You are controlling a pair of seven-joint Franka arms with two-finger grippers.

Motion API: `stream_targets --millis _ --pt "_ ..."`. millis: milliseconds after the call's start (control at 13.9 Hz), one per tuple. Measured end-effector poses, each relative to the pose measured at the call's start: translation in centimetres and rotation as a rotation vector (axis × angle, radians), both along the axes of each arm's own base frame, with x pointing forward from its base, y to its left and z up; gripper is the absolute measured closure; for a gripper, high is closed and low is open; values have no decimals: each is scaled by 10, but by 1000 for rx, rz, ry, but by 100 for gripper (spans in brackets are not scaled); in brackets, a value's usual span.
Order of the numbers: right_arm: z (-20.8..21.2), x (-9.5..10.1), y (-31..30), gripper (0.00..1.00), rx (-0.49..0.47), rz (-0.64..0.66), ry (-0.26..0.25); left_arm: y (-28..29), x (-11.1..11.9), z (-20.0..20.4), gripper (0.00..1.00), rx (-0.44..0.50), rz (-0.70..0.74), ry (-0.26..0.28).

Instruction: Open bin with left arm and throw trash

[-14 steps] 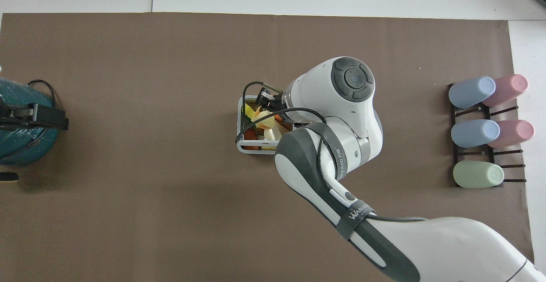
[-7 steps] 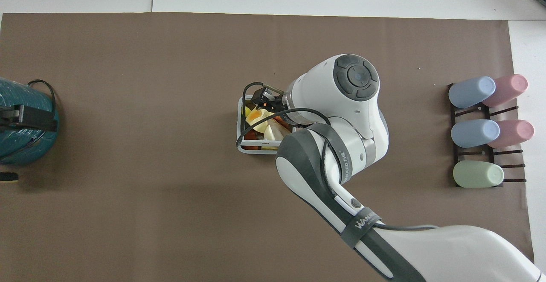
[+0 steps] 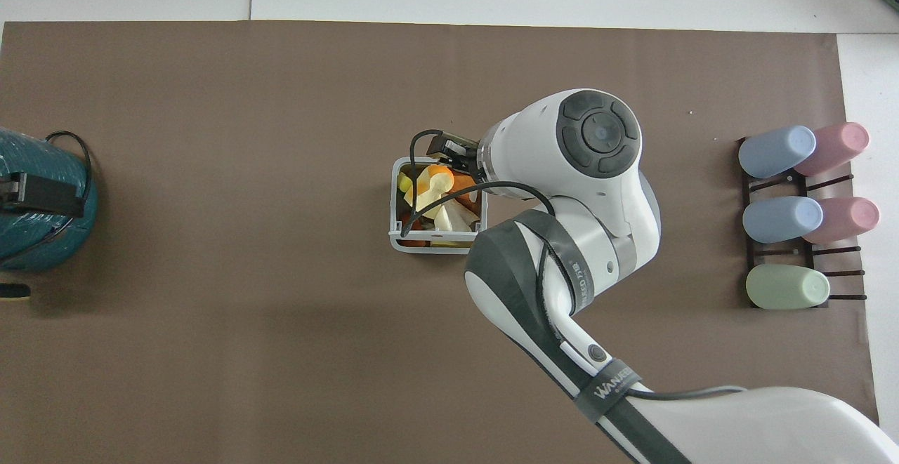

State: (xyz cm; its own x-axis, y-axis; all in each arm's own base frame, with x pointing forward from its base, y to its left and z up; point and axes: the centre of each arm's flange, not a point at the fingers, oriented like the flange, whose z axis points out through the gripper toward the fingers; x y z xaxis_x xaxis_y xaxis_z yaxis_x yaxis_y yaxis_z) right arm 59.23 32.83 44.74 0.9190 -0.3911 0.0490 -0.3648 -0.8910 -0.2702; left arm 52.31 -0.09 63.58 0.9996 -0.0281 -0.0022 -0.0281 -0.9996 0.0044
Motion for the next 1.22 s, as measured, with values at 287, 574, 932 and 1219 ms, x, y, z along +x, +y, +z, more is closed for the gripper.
stream_targets --millis 287,574,932,1219 --pt "-34 5 5 0 -3 3 26 31 -1 1 0 -7 2 -2" --pt "-41 0 15 7 -9 22 44 33 -2 24 0 -4 -9 16" --pt "-29 -1 17 65 -27 34 77 15 12 35 0 1 -44 35" --pt "-24 -1 15 66 -31 33 80 10 15 39 0 2 -61 36"
